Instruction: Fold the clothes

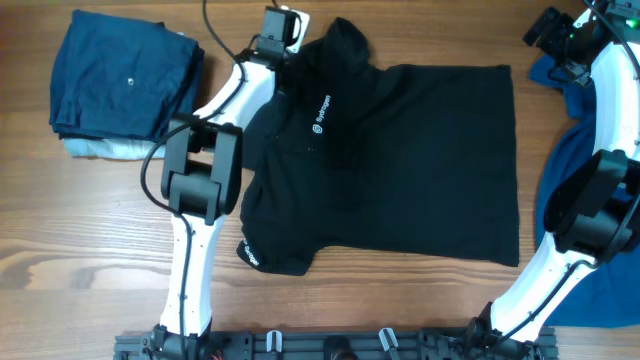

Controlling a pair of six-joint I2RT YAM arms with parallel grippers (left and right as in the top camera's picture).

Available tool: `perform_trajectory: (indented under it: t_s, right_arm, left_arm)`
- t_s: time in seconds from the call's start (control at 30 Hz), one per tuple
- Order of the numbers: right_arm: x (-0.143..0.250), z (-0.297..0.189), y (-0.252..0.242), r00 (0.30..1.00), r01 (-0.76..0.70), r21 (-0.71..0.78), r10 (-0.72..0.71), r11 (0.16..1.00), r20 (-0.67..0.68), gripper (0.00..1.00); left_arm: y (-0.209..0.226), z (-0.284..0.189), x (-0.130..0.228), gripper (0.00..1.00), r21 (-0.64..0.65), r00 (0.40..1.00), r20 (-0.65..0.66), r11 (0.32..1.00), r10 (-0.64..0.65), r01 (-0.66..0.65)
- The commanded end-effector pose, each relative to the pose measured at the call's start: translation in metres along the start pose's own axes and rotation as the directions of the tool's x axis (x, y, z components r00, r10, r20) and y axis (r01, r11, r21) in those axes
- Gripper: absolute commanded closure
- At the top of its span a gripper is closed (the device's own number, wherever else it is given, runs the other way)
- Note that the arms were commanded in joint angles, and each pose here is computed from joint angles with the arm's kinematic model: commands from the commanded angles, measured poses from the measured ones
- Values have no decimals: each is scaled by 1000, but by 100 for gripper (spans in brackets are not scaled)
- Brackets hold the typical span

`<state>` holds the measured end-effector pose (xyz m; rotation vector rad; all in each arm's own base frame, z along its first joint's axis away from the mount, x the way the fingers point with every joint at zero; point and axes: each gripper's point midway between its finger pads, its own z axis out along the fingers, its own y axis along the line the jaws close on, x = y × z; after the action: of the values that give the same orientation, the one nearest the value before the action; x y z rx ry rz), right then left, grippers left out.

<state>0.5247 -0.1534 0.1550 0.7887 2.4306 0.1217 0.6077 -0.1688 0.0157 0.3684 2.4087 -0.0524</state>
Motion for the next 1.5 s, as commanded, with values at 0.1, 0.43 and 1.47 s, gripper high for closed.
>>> perform_trajectory:
  t_s: [0.1,0.43,1.47]
  right_arm:
    - [-4,0,1,1000,-3,-9,3,1000,7,0]
    - [-4,0,1,1000,-3,-9,3,1000,7,0]
    - [-4,0,2,1000,-2,-10,2,1000,7,0]
  left_arm:
    - [60,5,20,67,-109,981,-40,976,-191,186]
    - [33,-143,-127,57,119,889,268,929,-370,351]
    - [-20,29,-6,45,28,946,53,948,-319,318]
